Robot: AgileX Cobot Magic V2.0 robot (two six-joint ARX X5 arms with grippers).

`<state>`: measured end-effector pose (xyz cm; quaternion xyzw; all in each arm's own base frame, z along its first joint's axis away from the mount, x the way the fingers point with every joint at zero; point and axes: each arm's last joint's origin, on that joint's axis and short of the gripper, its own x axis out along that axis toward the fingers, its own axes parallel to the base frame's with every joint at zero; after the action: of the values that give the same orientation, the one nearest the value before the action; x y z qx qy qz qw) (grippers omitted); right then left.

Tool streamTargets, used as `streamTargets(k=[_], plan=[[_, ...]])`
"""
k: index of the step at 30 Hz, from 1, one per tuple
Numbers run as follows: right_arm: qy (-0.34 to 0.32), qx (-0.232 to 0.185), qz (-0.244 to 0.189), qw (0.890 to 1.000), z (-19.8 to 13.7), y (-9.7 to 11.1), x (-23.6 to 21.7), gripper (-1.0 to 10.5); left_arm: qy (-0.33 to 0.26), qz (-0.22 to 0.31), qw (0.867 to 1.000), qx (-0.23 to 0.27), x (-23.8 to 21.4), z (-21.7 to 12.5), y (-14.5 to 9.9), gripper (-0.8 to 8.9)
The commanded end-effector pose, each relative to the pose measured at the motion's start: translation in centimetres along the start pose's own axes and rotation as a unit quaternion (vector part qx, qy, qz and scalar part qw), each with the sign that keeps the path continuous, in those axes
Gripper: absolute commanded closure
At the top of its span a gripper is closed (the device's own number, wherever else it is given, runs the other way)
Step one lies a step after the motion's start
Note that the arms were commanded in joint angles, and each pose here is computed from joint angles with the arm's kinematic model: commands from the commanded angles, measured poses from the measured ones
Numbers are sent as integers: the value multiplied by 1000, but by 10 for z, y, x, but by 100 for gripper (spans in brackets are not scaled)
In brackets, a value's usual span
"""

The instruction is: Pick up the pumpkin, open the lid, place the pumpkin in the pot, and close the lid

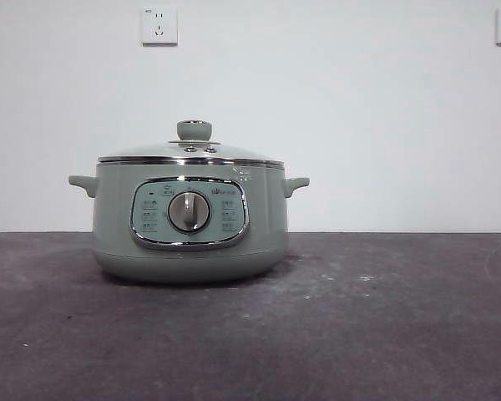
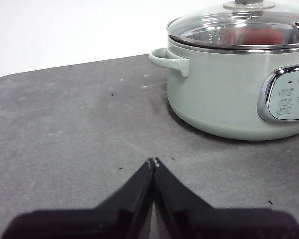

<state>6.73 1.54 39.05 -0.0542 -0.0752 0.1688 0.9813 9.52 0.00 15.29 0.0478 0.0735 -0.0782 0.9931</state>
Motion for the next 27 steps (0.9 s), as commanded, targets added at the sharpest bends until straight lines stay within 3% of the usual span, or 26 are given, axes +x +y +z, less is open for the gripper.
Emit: streamTargets(k=[1,12,27], plan=[[7,-3,1,1000,-46,4,6,945,6,2,1000,-7,1,-5,0,817],[21,1,0,1000,-155,16,0,945,6,2,1000,-7,1,-5,0,817],[90,51,3,995,-220,24,-4,945,6,2,1000,-7,1,-5,0,817]])
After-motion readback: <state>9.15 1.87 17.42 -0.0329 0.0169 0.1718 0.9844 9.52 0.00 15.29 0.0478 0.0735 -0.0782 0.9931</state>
